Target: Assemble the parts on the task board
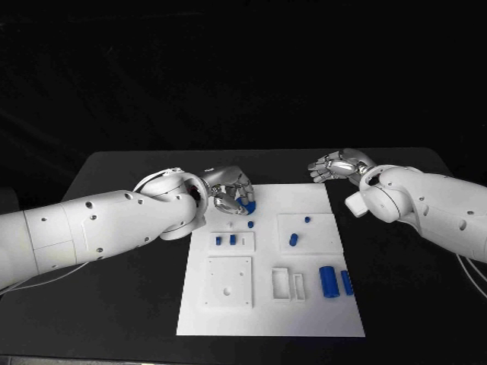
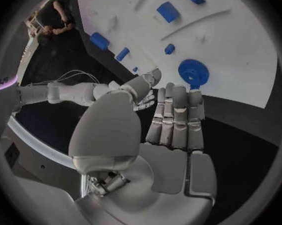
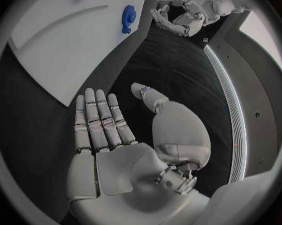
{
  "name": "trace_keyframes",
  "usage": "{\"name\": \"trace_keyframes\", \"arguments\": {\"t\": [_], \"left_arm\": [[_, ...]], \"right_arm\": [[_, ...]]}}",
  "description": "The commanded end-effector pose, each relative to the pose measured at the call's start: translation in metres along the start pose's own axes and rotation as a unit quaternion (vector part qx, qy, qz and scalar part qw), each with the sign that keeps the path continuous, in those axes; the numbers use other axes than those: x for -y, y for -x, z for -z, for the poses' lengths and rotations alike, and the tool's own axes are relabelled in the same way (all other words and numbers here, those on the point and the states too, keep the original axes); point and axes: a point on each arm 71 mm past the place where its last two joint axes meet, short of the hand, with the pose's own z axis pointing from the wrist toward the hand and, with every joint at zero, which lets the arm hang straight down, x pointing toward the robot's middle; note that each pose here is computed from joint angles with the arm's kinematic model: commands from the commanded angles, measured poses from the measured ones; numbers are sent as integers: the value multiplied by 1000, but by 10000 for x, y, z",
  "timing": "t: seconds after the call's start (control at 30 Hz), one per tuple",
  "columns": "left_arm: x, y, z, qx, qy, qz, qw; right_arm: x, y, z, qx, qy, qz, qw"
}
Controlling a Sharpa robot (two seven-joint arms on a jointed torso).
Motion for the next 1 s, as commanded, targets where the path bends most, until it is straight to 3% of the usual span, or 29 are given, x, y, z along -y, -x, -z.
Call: {"name": "trace_keyframes", "arguments": {"t": [0.03, 0.33, 0.57, 1.0], "left_arm": [[90, -58, -62, -22, -37, -45, 998], [95, -119, -143, -44, -53, -62, 996], [107, -230, -187, -57, -68, -74, 993], [17, -316, -214, -81, -53, -86, 992]], "right_arm": [[-2, -19, -2, -6, 6, 0, 1000], [-11, -23, -1, -4, 11, 0, 1000], [-17, -50, -7, -7, 13, -1, 1000], [-16, -58, -7, -8, 12, -1, 1000]]}}
